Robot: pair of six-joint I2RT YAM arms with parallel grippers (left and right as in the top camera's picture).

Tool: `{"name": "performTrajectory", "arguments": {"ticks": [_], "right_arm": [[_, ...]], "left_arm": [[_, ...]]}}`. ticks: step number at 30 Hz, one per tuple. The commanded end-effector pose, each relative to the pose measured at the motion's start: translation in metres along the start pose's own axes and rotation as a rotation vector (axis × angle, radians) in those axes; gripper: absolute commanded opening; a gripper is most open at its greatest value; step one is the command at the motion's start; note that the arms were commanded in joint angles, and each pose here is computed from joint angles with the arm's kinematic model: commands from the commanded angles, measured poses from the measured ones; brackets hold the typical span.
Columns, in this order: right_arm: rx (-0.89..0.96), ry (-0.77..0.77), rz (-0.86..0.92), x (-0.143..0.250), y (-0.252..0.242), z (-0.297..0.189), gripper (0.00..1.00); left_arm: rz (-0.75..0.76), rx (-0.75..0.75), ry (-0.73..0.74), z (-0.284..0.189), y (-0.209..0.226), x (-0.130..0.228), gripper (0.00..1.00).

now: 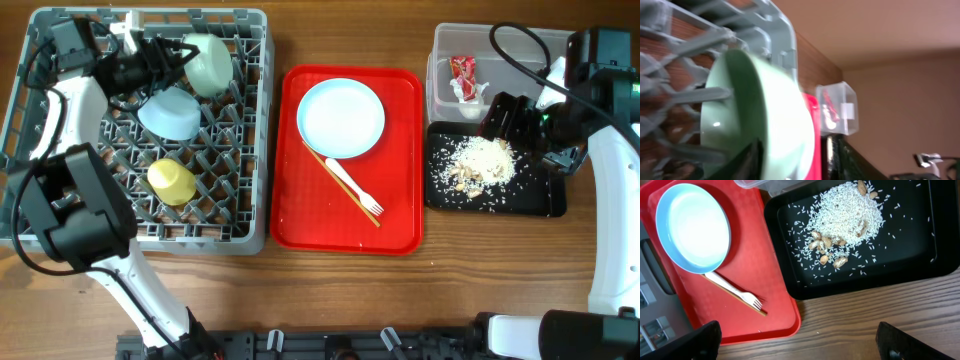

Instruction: Sort waste into correct bins and load items into the dishwasher rack

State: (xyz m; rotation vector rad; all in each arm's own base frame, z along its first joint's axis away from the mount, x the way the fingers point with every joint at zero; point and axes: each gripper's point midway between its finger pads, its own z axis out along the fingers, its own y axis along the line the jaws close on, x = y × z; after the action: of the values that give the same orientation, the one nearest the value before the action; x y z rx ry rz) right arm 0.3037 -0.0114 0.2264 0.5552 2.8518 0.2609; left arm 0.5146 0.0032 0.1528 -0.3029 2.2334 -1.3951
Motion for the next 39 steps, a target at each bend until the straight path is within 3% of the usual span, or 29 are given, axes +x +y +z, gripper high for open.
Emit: {"name": "performTrajectory", "arguments": {"ticks": [1,3,8,14,18,21,24,27,31,39], "right_arm": [[0.01,-0.027,-0.003,-0.002,-0.002,-0.007,1.0],[0.011,-0.024,-0.003,-0.001,-0.003,-0.007,1.0],[0.014,-0.017,-0.002,0.001,-0.003,-0.007,1.0],[0.013,-0.021,-0.006,0.0,-0.003,-0.007,1.0],[0.008,-0.038,-0.008,-0.004,-0.002,-0.007,1.0],[0.009,-0.035,-0.012,-0.004,-0.002,-0.007,1.0],[0.009,-0.034,-0.011,-0.003,-0.002,-0.007,1.0],[0.011,-0.027,-0.01,-0.002,-0.002,-0.007,1.0],[0.012,-0.024,-0.013,-0.001,-0.003,-0.007,1.0],[0.013,-0.021,-0.013,0.0,-0.003,-0.007,1.0]], "left_arm": [[-0.021,-0.07,-0.038,-0.008,0.024,-0.008,0.84],[-0.027,-0.079,-0.063,-0.019,0.029,-0.013,1.0],[0.023,-0.149,-0.182,-0.066,0.016,-0.037,1.0],[0.202,-0.254,-0.302,-0.097,-0.073,-0.043,1.0],[0.202,-0.537,-0.235,-0.069,-0.1,0.012,1.0],[0.228,-0.659,-0.031,-0.021,-0.109,0.082,1.0],[0.329,-0.64,0.177,0.031,-0.137,0.155,1.0],[0.348,-0.619,0.253,0.058,-0.154,0.194,1.0],[0.09,-0.816,0.257,0.087,-0.128,0.245,1.0],[-0.083,-1.109,0.406,0.135,-0.042,0.329,1.0]]}}
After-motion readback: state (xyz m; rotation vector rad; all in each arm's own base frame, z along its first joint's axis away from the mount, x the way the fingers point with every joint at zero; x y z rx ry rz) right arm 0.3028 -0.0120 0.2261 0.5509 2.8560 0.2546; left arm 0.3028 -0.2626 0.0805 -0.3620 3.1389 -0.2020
